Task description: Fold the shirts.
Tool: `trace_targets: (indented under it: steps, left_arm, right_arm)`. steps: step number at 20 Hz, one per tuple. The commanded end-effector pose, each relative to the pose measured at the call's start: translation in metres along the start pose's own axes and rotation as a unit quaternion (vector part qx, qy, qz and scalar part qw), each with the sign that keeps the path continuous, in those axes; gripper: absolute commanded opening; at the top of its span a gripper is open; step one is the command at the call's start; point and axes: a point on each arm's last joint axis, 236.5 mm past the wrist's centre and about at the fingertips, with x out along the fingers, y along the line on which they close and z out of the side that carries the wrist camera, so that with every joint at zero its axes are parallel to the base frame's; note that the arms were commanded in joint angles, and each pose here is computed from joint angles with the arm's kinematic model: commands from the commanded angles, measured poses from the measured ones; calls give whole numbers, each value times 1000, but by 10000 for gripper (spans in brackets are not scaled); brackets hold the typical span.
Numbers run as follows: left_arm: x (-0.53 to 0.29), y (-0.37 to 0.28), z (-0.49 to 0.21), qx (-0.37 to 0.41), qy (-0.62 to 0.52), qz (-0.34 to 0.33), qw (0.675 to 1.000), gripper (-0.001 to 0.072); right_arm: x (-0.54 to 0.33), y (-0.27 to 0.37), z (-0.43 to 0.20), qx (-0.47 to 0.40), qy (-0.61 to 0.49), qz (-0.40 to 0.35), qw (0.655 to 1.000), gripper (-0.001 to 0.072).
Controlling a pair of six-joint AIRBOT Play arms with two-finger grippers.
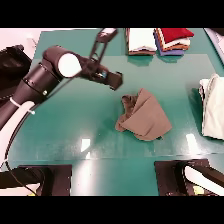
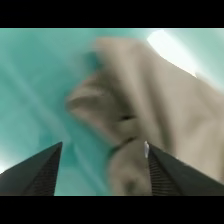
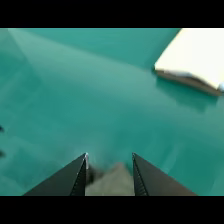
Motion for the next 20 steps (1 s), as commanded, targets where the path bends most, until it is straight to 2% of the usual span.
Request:
trace_targets:
  steps: [1, 3, 5, 10, 20]
  left_arm:
    - [8, 64, -19, -58, 32, 33, 997, 611]
    - [29, 70, -40, -79, 56, 28, 995, 612]
    - [59, 60, -58, -111, 78, -7, 991, 611]
    - [130, 46, -84, -195, 104, -73, 973, 611]
    - [196, -8, -130, -184, 136, -102, 968, 611]
  right_arm:
    - [23, -22, -75, 37, 100, -25, 994, 335]
    - [47, -27, -116, 72, 132, -18, 989, 335]
    - [65, -25, -146, 112, 146, -3, 983, 335]
    - [81, -12, -170, 155, 147, 28, 977, 334]
    - [82, -11, -167, 163, 141, 31, 976, 333]
